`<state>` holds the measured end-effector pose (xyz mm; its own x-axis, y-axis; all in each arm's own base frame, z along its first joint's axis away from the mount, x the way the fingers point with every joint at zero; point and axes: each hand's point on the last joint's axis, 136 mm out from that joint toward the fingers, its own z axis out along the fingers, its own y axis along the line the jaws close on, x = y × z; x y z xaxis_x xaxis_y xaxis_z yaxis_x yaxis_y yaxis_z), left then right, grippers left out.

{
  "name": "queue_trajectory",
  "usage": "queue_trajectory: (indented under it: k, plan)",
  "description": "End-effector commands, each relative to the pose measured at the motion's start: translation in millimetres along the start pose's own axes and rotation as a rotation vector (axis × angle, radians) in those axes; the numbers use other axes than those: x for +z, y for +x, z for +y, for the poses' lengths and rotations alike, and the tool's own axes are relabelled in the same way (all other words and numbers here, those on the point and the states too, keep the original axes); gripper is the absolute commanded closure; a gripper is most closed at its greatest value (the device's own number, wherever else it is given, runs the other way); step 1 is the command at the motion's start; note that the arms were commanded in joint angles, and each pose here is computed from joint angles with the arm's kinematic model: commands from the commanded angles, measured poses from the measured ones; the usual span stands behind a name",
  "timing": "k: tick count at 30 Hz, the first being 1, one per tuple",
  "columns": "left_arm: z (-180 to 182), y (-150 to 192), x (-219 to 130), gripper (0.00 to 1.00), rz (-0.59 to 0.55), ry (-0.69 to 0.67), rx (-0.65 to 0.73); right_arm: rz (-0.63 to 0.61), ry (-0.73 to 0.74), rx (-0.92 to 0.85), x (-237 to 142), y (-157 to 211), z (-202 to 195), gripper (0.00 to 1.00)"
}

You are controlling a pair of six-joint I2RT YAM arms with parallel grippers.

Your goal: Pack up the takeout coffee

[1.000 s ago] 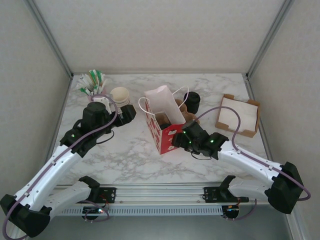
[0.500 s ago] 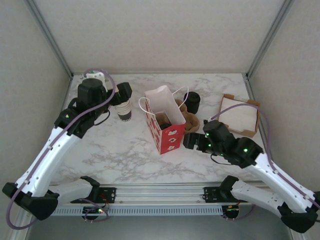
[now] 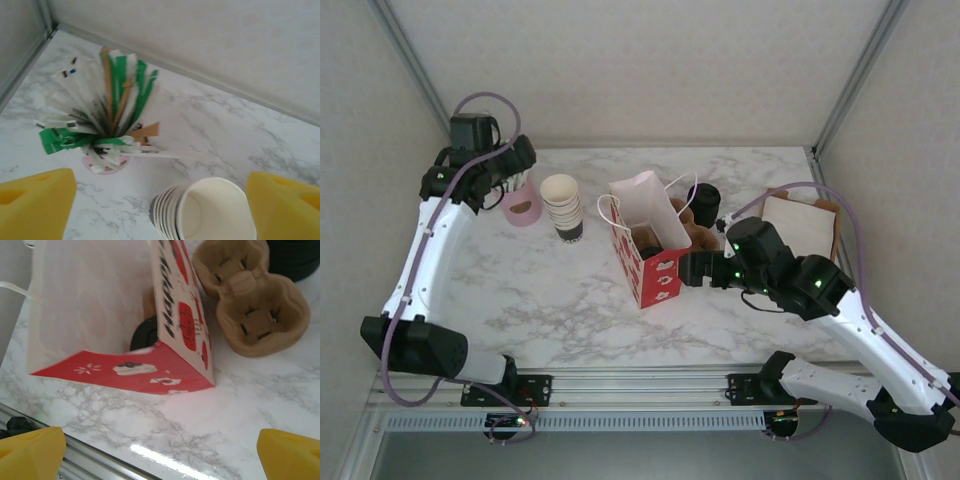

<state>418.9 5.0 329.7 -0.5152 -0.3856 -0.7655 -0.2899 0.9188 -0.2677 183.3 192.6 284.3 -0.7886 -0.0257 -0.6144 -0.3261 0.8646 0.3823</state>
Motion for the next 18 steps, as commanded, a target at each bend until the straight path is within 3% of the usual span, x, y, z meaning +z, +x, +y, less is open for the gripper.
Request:
queue_trajectory:
  k: [1,9,13,18]
  plan:
    - [9.4,3.2,12.5,0.24,0.066,0.009,0.001,-0.048,-0.052,-0.068,-7.9,-19.6,16.6,0.01]
    - [16.4,16.4,48.6,0.58,0.187,-0.037,0.040,-0.030,-0.030,-0.101,5.4,-21.0,16.5,0.01]
    - [24.3,27.2,55.1,0.62,0.225,-0.075,0.060,-0.027,-0.023,-0.101,8.3,-20.2,14.7,0.01]
    - [31.5,22.0,59.6,0.60,0.215,-0.125,0.066,-0.022,-0.031,-0.102,11.7,-19.3,16.0,0.01]
